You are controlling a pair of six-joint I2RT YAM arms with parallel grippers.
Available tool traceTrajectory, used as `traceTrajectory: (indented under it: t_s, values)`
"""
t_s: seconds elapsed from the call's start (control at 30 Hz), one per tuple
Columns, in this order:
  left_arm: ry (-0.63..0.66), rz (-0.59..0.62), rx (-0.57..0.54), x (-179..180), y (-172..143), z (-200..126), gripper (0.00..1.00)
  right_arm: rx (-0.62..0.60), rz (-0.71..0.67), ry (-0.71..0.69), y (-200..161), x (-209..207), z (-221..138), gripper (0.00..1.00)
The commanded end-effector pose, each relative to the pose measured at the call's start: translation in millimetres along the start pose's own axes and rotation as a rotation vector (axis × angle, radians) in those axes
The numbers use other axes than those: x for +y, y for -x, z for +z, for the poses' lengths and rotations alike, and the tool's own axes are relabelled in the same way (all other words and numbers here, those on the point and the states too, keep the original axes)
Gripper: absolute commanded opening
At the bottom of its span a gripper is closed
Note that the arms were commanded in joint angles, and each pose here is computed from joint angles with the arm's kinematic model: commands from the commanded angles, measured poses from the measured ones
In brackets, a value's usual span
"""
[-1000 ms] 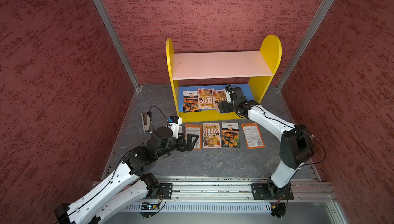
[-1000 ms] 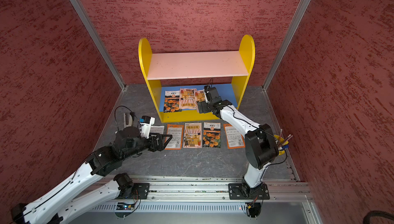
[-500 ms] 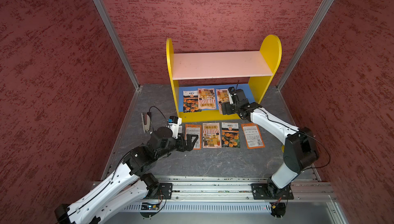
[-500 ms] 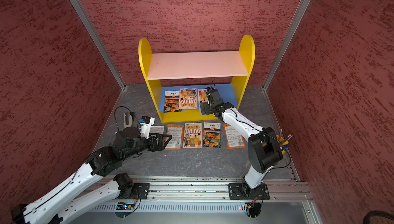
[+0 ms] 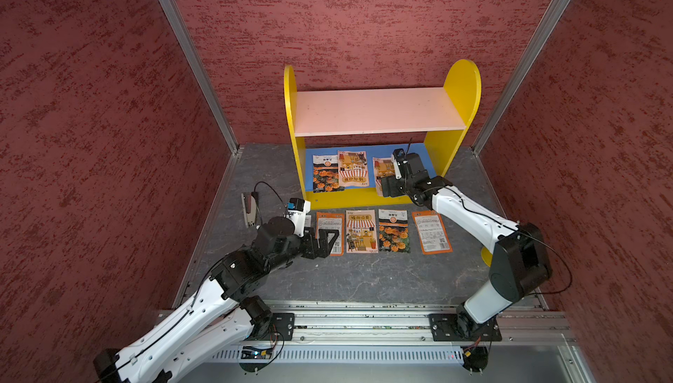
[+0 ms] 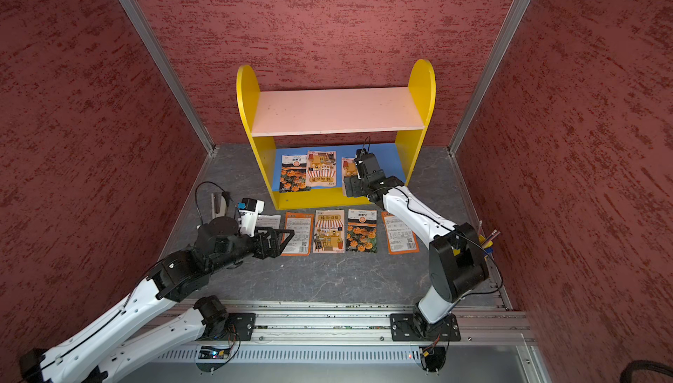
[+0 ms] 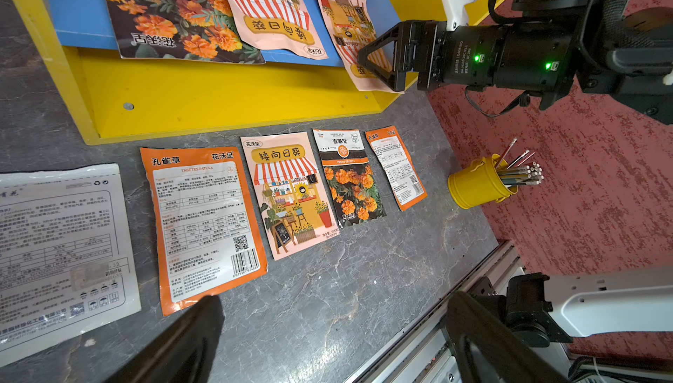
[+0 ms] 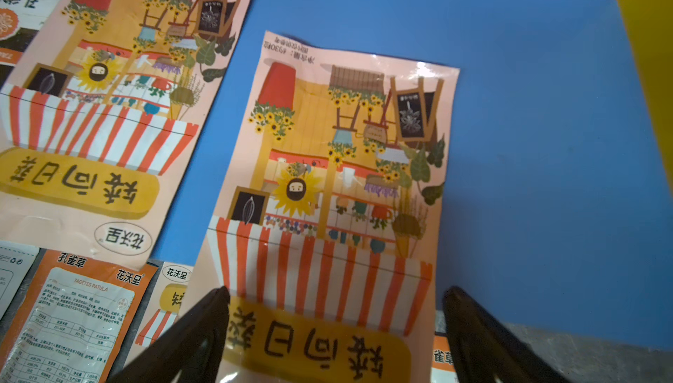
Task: Take the seed bag off the shelf
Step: Pick up the seed packet from the shelf.
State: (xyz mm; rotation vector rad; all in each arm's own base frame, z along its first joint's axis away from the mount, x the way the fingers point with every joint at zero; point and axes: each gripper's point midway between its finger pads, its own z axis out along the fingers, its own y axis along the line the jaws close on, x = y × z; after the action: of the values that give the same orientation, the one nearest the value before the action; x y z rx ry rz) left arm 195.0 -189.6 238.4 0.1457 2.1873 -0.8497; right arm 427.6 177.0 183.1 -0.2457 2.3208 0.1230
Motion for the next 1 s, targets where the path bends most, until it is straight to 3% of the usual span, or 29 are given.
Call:
traceTrajectory:
  t_s: [0.0,0.27,0.57,0.97]
  values:
    - [-0.002,-0.006,-0.023,0,5,-1,1.00,-0.063,0.019,-0.003,24,-4,-16,0.95]
    - [-0.008,0.003,-0.035,-2,9,-2,1.00,-0.127,0.106,0.090,30,1,-66,0.95]
    - [-0.026,0.021,-0.029,-6,10,0,1.00,-0.138,0.385,0.241,-5,-10,-107,0.94]
    - [-0.092,0.027,-0.036,-15,7,-10,1.00,-0.115,0.656,0.595,-9,-16,-74,0.85]
